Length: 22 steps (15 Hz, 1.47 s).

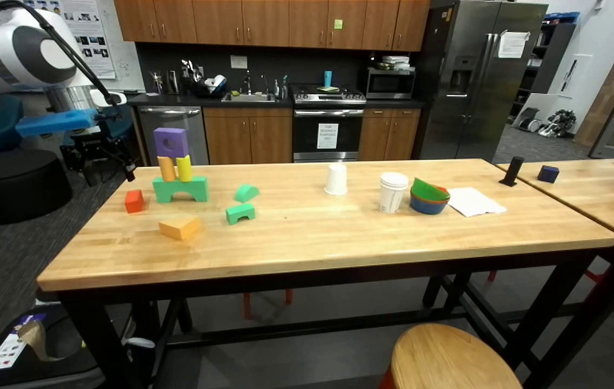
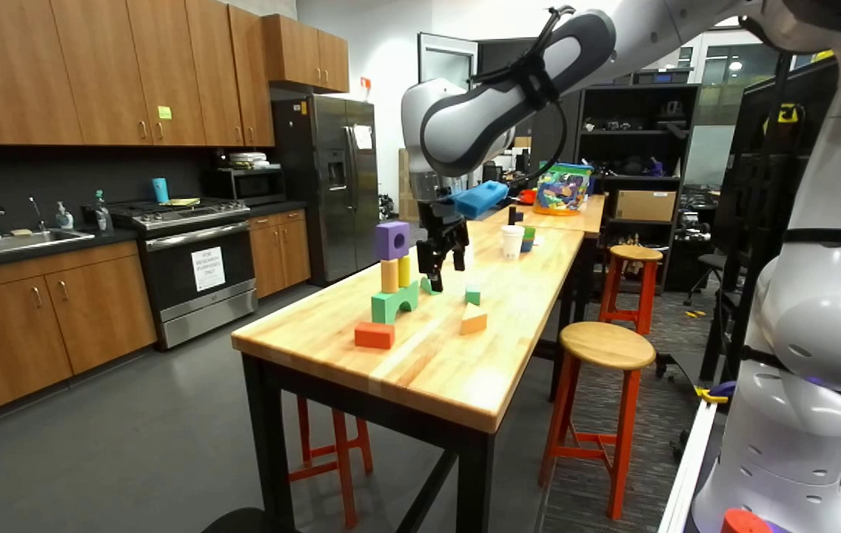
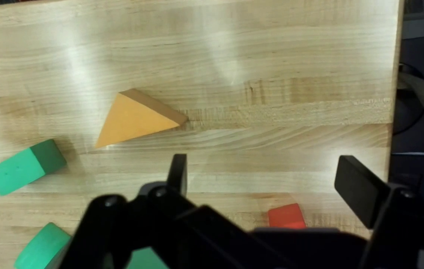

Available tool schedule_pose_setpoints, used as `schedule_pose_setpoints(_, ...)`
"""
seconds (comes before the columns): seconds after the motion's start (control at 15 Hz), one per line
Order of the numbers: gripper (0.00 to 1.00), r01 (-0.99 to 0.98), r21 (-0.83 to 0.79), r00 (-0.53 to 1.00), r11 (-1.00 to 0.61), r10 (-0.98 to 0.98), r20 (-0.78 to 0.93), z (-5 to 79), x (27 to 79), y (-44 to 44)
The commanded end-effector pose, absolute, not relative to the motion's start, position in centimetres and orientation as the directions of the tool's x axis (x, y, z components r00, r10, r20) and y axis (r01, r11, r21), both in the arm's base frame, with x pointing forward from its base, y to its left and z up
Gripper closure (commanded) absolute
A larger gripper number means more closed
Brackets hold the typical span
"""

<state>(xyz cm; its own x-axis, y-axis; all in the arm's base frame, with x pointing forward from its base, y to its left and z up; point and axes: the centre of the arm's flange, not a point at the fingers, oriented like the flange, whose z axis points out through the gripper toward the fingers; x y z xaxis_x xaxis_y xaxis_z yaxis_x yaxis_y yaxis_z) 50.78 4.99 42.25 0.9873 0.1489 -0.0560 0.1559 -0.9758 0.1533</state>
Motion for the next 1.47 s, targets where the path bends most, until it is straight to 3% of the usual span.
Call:
schedule_pose_setpoints(0.0, 0.00, 0.111, 0.127, 0.994, -0.986, 0.109, -0.018, 42.1, 51.8, 5.3)
schedule_pose_setpoints(0.4, 0.00, 0.153, 0.158, 0.986, -0.975, 0.161, 0.039, 41.6, 52.4, 6.2)
schedule_pose_setpoints(1.4, 0.00, 0.360, 0.214, 0.933, -0.908, 0.349, -0.090, 36.4, 53.3, 11.1)
